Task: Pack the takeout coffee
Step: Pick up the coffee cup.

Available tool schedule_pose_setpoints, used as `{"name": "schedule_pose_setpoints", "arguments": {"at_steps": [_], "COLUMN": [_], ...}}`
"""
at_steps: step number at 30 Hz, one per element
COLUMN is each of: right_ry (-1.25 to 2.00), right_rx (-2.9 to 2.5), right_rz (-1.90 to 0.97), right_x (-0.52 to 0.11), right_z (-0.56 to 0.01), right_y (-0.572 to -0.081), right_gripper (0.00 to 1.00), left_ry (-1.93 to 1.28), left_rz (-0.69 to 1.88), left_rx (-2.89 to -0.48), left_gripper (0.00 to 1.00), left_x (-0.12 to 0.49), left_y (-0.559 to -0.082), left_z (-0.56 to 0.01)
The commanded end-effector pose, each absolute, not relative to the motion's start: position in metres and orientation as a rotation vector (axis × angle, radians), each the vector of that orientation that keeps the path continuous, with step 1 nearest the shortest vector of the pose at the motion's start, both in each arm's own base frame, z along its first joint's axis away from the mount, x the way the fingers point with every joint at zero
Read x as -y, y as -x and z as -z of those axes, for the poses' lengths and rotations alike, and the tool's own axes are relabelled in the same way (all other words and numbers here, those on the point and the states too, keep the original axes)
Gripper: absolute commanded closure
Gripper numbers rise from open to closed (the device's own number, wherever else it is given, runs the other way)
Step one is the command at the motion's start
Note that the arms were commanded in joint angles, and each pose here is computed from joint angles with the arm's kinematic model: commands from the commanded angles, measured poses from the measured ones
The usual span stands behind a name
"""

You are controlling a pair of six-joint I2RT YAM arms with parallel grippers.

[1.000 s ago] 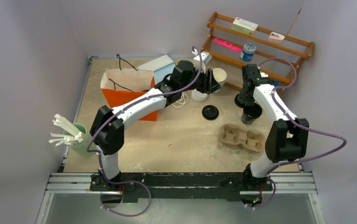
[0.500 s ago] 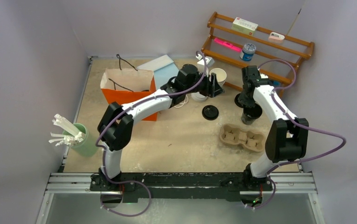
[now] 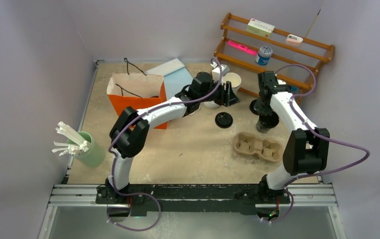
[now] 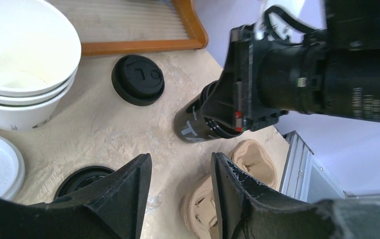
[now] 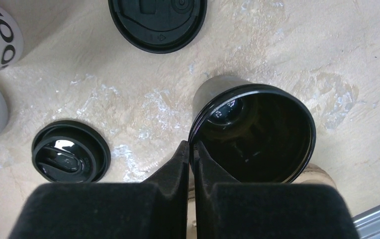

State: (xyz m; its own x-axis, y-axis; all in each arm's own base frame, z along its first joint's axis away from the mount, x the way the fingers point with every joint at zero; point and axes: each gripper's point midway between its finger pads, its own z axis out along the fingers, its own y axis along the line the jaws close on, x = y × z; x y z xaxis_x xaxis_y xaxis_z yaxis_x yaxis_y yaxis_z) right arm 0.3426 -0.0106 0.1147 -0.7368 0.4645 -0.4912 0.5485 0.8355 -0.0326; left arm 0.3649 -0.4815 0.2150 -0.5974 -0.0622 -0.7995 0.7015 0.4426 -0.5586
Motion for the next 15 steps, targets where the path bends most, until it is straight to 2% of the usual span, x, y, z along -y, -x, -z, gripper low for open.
{"name": "schedule_pose_setpoints", "arguments": {"at_steps": [1,8,10,15], "right_ry": [-0.755,-0.754,-0.755,-0.754], "right_rx": [-2.51,-2.518,-2.515,-2.514], "right_rz": [0.239,0.132,0.113,0.096], "right_x": [0.014,0.001,-0.002,-0.004], "right_z": [-0.131,-0.139,-0.139,-0.142], "right_y": [-0.337,-0.34,-0.342,-0.342], "right_gripper": [0.96,0.96,0.96,0.95], "left_ry": [-0.526,-0.516,-0.51,-0.483], "left_rz": [1.299,1.351,1.391,1.46], "left_rx": [-1.88,-1.891,-1.888,-1.88], "left_gripper": [0.51,0.52,0.57,0.59], "left_x": [0.493,0.501,0.505,0.511], "left_y": [-0.367,-0.367,-0.365,-0.362], "left_z": [-0.211,-0.194,-0.19,-0.183]}}
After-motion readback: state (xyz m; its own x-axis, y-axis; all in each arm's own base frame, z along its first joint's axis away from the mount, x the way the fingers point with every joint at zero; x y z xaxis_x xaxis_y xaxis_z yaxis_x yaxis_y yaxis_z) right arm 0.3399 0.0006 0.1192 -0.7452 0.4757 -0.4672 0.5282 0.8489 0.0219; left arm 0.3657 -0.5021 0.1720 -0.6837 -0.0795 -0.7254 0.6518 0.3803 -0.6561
